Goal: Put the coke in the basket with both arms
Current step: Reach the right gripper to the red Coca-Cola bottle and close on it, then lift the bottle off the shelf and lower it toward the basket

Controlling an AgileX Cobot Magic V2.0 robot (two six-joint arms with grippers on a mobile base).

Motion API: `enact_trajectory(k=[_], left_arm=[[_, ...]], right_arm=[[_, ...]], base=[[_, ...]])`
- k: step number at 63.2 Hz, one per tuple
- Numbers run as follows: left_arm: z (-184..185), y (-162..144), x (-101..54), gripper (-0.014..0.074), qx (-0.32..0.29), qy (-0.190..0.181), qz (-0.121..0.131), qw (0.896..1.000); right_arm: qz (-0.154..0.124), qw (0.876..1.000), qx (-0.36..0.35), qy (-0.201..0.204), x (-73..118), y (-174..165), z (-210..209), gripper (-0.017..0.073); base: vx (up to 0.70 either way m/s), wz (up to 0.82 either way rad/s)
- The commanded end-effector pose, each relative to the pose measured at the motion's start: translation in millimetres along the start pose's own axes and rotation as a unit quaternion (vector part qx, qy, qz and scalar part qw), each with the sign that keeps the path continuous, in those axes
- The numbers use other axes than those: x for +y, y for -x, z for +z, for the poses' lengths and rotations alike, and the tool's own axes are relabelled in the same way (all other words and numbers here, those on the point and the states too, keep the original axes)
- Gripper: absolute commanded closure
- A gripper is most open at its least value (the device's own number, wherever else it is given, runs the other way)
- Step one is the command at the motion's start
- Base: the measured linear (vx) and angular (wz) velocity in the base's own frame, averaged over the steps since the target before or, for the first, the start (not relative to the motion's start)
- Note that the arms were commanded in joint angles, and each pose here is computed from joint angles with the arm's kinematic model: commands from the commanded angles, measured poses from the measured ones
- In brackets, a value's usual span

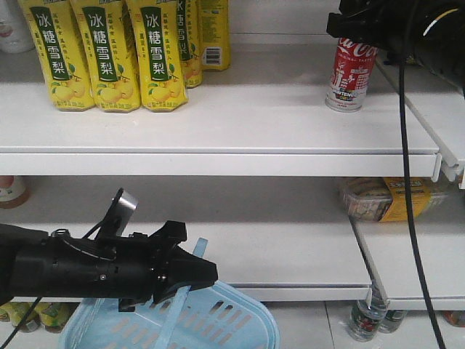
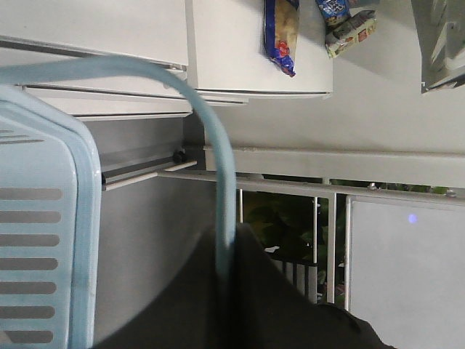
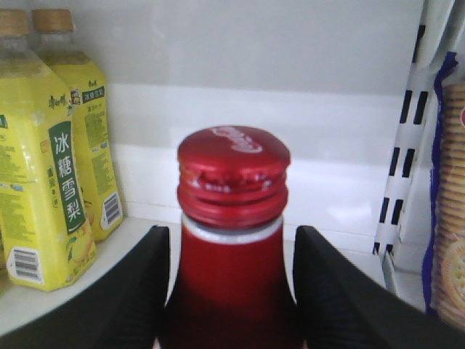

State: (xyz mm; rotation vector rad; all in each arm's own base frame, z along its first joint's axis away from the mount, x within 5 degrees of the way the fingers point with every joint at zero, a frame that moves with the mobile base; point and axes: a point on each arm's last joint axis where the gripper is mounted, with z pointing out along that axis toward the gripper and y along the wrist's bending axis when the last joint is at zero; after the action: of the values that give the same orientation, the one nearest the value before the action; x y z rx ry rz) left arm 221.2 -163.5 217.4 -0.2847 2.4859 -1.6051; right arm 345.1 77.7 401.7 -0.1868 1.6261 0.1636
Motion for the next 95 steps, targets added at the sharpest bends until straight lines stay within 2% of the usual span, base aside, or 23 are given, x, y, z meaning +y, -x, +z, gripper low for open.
enact_trajectory(k=[1, 16, 24, 29, 34, 39, 45, 61, 70, 82, 91, 95], left_arm=[[-6.6, -0.9, -22.8, 0.0600, -0.003, -0.059, -0.001, 0.998], [-6.6, -0.9, -22.8, 0.0600, -0.003, -0.059, -0.001, 0.998], [-6.6, -0.9, -22.8, 0.0600, -0.003, -0.059, -0.001, 0.998], [-6.6, -0.9, -22.8, 0.0600, -0.003, -0.059, -0.001, 0.998], [-6.6, -0.9, -22.8, 0.0600, -0.003, -0.059, -0.001, 0.998], [-6.6, -0.9, -22.8, 0.0600, -0.003, -0.059, -0.001, 0.998], [-6.6, -0.9, -22.8, 0.0600, -0.003, -0.059, -0.001, 0.998], [-6.6, -0.9, -22.8, 0.0600, -0.003, -0.059, -0.001, 0.998], [-6.6, -0.9, -22.8, 0.0600, -0.003, -0.059, -0.001, 0.998], [-6.6, -0.9, -22.8, 0.0600, -0.003, -0.059, -0.001, 0.998], [-6.6, -0.9, -22.8, 0.0600, -0.003, -0.059, -0.001, 0.998], [-6.6, -0.9, -22.8, 0.0600, -0.003, -0.059, -0.001, 0.998]], right_arm=[[-0.004, 0.999, -0.034, 0.000, 0.2, 24.2, -15.2, 0.0569], [-0.008, 0.998, -0.059, 0.000, 0.3, 43.5, -38.9, 0.0568], [-0.020, 0.998, -0.064, 0.000, 0.2, 54.5, -56.0, 0.0568], [-0.041, 0.997, -0.063, 0.007, 5.3, 60.0, -66.9, 0.0568], [-0.088, 0.994, -0.062, 0.025, 17.0, 64.5, -77.6, 0.0566], [-0.123, 0.989, -0.065, 0.051, 31.4, 68.7, -88.7, 0.0564], [-0.138, 0.983, -0.074, 0.092, 52.0, 74.2, -104.3, 0.0564], [-0.128, 0.974, -0.076, 0.172, 80.7, 83.1, -143.7, 0.0564], [-0.119, 0.967, -0.042, 0.222, 91.1, 81.5, -168.6, 0.0564], [-0.087, 0.945, 0.036, 0.314, 111.4, 70.2, -194.7, 0.0564], [-0.033, 0.928, 0.121, 0.351, 125.8, 55.6, -191.9, 0.0564], [-0.027, 0.919, 0.159, 0.360, 132.3, 46.7, -185.9, 0.0564]], base=[[0.00, 0.00], [0.00, 0.00], [0.00, 0.00], [0.00, 0.00], [0.00, 0.00], [0.00, 0.00], [0.00, 0.00], [0.00, 0.00], [0.00, 0.00], [0.00, 0.00], [0.00, 0.00], [0.00, 0.00]])
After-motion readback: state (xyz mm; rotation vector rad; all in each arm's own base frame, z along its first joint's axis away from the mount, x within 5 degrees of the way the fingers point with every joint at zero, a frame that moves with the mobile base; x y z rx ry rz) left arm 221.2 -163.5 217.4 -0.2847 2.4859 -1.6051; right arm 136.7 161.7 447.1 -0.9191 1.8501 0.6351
